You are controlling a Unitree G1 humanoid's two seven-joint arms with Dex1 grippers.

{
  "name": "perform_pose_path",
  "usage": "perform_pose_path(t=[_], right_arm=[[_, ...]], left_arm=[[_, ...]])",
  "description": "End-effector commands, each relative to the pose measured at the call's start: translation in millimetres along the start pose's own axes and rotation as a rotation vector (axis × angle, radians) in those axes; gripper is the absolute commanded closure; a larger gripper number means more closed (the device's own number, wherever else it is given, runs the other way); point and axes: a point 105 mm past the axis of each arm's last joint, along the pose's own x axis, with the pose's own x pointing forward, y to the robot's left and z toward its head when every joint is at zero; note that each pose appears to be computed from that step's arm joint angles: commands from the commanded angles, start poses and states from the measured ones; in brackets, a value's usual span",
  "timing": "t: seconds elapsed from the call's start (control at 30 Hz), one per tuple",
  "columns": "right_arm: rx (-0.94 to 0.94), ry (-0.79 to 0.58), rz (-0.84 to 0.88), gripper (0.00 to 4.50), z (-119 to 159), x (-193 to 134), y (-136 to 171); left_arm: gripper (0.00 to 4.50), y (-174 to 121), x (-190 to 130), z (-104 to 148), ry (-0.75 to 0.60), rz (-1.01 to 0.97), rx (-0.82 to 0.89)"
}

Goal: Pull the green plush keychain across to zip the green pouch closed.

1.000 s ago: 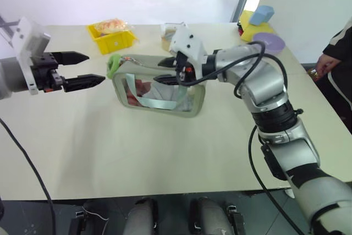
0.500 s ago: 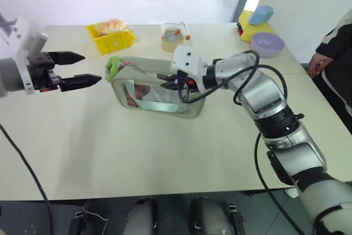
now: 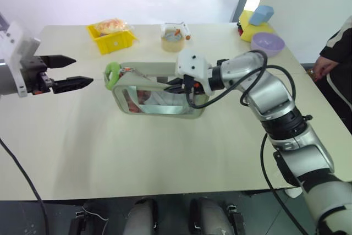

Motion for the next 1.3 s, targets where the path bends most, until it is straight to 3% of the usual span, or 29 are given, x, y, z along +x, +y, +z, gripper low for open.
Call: perform_pose_path(t=[0.03,0.17,0.5,0.63,0.83,0.93,1.0,1.3], right_arm=[[-0.024,-0.04,-0.014,4.12,14,-3,-1],[-0.023,-0.038,-0.058,2.44,17,-9,-7],[0.007,0.073,-0.129,2.44,-2,-66,-13],[0.03,0.133,-0.146,2.44,-28,-71,-7],[0.051,0.132,-0.173,2.44,-41,-58,-8],[0.036,0.124,-0.175,3.27,-43,-54,-7],[0.026,0.12,-0.173,4.26,-43,-53,-7],[0.001,0.095,-0.137,4.39,-40,-48,2]], left_arm=[[0.0,2,0,7,-0.037,0.012,0.032],[0.0,2,6,4,-0.048,0.004,0.022],[0.0,17,11,2,-0.059,0.022,0.015],[0.0,22,16,-3,-0.057,0.026,0.008],[0.0,27,37,-13,-0.067,0.029,-0.025],[0.0,27,47,-19,-0.071,0.013,-0.05],[0.0,26,52,-22,-0.07,0.004,-0.059],[0.0,26,74,-27,-0.101,-0.008,-0.094]])
